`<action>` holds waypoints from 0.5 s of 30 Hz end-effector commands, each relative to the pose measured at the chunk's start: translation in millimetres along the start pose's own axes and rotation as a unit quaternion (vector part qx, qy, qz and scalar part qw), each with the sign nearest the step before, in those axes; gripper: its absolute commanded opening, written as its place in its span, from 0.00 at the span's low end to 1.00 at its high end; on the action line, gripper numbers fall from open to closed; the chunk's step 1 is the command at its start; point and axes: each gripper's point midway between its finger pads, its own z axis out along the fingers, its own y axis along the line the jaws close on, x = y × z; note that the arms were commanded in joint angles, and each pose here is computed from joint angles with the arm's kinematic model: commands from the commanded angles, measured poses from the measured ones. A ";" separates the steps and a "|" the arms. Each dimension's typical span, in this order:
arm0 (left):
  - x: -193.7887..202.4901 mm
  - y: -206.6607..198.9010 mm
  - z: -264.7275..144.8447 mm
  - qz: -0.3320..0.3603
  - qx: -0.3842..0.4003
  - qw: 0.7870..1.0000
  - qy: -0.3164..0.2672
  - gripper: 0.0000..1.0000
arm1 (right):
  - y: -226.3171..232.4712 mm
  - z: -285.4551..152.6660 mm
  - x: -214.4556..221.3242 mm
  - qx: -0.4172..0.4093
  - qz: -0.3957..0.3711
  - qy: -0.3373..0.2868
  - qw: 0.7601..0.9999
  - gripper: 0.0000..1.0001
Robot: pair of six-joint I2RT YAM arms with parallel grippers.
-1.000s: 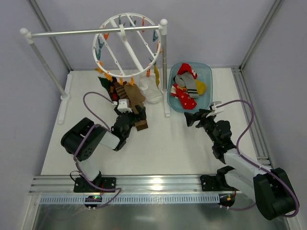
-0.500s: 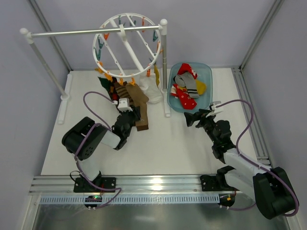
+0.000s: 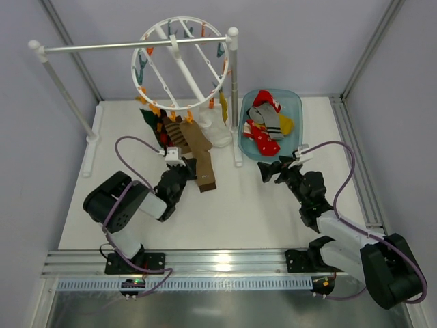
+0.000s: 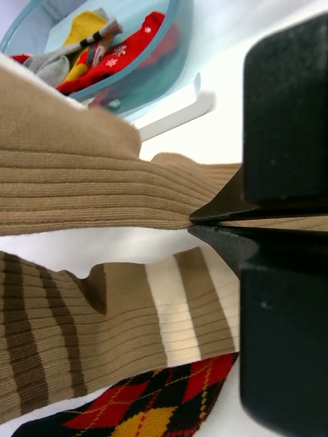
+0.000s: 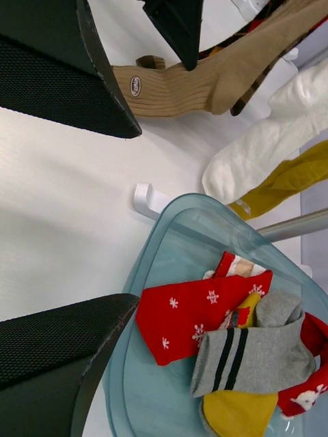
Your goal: Remove the socks clipped to the hanger
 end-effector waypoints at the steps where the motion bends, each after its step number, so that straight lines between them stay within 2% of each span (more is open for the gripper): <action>1: -43.0 -25.2 -14.4 -0.028 0.055 0.996 -0.065 0.00 | 23.5 10.2 -34.1 -0.030 -0.034 -0.052 0.998 0.94; 8: -47.1 -30.1 -48.3 -0.017 0.105 0.991 -0.081 0.00 | 96.6 21.2 -42.9 -0.117 -0.060 -0.053 0.990 0.94; 15: -37.0 -38.1 -51.8 -0.015 0.132 0.989 -0.061 0.00 | 187.5 45.1 -56.4 -0.245 -0.086 -0.038 0.965 0.94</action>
